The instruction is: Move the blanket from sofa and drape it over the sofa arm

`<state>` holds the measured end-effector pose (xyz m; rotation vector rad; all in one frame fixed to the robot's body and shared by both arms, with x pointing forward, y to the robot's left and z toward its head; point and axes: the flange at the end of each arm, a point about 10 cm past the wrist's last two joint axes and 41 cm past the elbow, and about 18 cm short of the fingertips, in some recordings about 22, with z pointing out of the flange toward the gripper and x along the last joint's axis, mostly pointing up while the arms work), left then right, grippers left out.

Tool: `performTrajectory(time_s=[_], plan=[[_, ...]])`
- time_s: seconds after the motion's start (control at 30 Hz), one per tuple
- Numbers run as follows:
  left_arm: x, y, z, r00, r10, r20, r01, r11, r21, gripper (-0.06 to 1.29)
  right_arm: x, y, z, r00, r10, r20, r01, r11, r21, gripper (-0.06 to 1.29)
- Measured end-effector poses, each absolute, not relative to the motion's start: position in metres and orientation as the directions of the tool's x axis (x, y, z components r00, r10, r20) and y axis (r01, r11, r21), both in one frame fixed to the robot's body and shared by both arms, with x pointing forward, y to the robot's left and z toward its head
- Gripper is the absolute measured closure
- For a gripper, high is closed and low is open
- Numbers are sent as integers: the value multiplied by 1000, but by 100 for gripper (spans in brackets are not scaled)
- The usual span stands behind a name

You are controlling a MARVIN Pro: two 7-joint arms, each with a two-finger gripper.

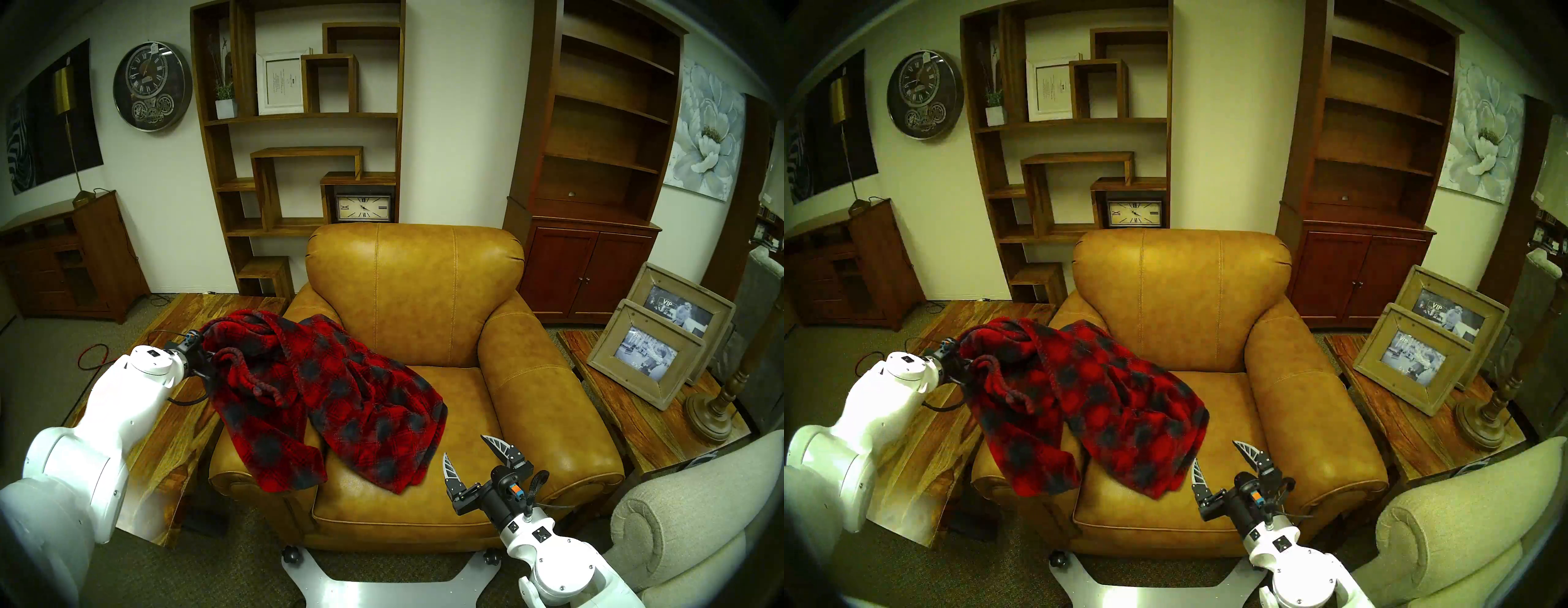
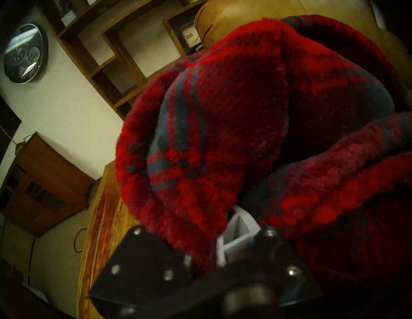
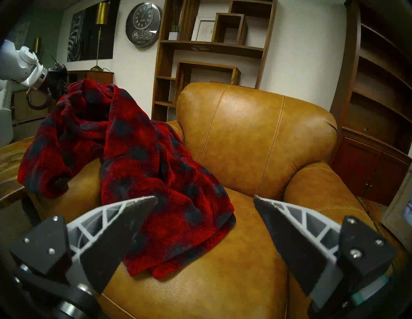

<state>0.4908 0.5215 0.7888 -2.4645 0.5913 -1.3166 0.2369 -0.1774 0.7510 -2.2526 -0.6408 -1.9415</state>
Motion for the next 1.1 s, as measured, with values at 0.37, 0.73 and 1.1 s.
performTrajectory(time_s=[0.37, 0.73, 1.1], plan=[[463, 564, 805, 503, -579, 641, -387, -815, -432, 109, 237, -178, 753, 94, 251, 963, 380, -903, 199, -1], [450, 584, 806, 490, -644, 587, -452, -764, -461, 109, 237, -178, 755, 87, 258, 962, 390, -898, 205, -1], [450, 578, 791, 412, -679, 607, -436, -732, -524, 104, 237, -179, 756, 85, 260, 962, 394, -895, 207, -1]])
